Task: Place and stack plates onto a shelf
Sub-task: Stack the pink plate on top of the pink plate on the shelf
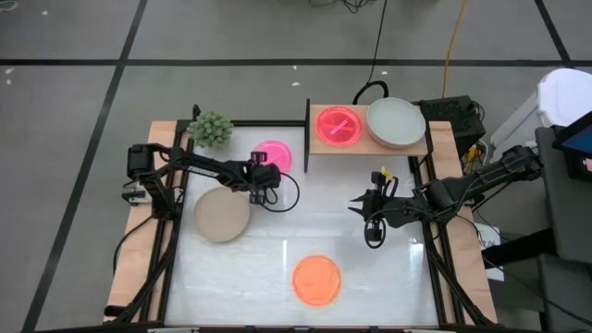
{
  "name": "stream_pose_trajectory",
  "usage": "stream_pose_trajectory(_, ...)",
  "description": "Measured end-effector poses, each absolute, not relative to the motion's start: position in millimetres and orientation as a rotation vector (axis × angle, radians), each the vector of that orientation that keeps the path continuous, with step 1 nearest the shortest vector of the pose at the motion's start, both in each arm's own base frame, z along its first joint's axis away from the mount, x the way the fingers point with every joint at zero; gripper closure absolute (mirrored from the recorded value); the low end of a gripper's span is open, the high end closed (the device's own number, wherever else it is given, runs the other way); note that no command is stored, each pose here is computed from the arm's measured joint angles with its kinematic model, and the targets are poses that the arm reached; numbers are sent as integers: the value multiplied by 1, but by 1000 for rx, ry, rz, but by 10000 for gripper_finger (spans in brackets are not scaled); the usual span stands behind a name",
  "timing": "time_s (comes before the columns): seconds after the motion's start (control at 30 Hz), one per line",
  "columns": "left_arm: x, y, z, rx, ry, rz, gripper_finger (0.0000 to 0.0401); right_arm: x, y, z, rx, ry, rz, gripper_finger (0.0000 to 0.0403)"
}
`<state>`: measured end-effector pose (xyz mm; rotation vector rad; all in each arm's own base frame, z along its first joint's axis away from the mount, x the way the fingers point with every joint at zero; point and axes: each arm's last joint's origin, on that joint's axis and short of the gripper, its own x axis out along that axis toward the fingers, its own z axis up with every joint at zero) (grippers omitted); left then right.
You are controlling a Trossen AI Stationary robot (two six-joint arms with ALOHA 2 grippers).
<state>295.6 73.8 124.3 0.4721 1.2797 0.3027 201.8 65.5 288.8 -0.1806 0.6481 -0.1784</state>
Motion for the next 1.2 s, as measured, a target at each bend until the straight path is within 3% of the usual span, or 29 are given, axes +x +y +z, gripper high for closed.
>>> stream_pose_trajectory(0.17,296,71,124,489,1288,295,393,202,65,289,-181,648,-178,326)
stream_pose_trajectory(0.47,294,58,145,588,1242,334,396,202,66,289,-179,647,-178,325)
stream_pose_trajectory(0.87,285,44,245,595,1006,369,397,195,67,295,-118,628,-127,325)
stream_pose_trajectory(1.2,300,46,317,708,939,340,398,175,76,307,-55,563,-66,325)
